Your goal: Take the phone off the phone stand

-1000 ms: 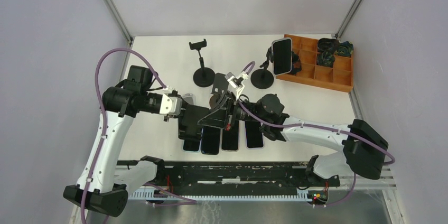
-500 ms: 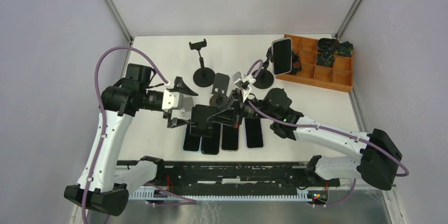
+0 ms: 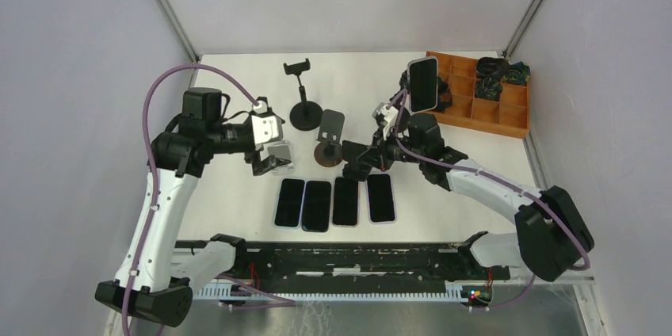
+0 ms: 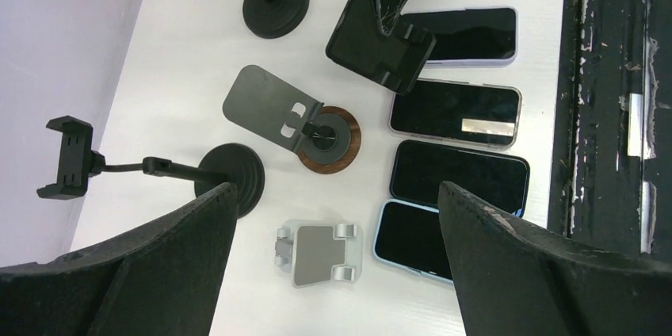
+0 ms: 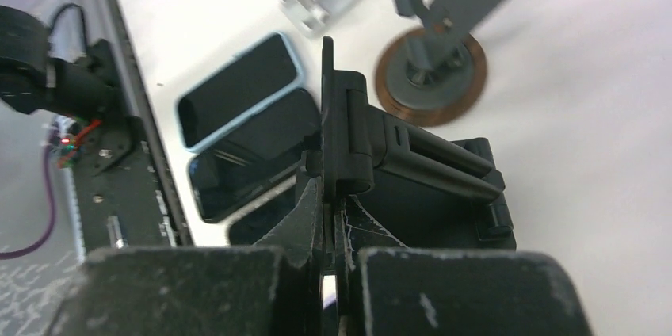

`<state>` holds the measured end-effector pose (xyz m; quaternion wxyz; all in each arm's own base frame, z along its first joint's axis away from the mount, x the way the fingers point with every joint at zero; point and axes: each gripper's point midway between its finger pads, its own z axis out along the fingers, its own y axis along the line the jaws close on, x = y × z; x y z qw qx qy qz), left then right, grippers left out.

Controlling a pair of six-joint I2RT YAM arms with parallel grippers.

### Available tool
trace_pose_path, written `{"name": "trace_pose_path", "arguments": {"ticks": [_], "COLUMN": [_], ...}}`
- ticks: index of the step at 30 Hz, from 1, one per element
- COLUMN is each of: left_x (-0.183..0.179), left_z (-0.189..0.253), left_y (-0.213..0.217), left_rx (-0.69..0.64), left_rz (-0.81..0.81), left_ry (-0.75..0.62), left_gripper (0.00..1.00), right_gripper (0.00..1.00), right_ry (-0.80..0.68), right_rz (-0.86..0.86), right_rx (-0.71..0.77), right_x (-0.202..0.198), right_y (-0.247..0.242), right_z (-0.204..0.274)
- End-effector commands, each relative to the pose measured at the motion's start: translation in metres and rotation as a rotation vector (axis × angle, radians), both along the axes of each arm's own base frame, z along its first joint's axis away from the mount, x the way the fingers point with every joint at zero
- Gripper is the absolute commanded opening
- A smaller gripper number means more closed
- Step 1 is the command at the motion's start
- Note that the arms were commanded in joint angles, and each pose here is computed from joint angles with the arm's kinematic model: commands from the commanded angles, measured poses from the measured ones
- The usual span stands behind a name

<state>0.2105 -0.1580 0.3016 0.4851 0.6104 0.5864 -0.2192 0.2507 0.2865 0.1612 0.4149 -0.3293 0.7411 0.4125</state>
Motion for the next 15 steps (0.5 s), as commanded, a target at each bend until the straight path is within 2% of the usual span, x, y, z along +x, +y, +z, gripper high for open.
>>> {"name": "trace_pose_path", "arguments": {"ticks": [1,7,15], "left_x": [0.006,0.002,-0.001], "left_z": [0.005,0.001,-0.001], "left_y": [0.000,0.000,-0.003], "left_rx": [-0.028,-0.024,-0.032], "left_rz": [0.050,0.044,0.022], "left_ry": [0.017,0.031,0.046], "left_gripper": [1.00,1.00,1.00], "right_gripper": [0.00,0.00,0.00], "right_ry": [-0.046,-0.039,-0.107], "right_rz": [-0.024,0.013,0.018], "right_rx": [-0.053,-0.075,-0.078], "right_x": [0.031,0.057,0.079], "right_y": [-0.009,-0.003,0.004], "right_z": [-0.018,-0.041,-0.050]}}
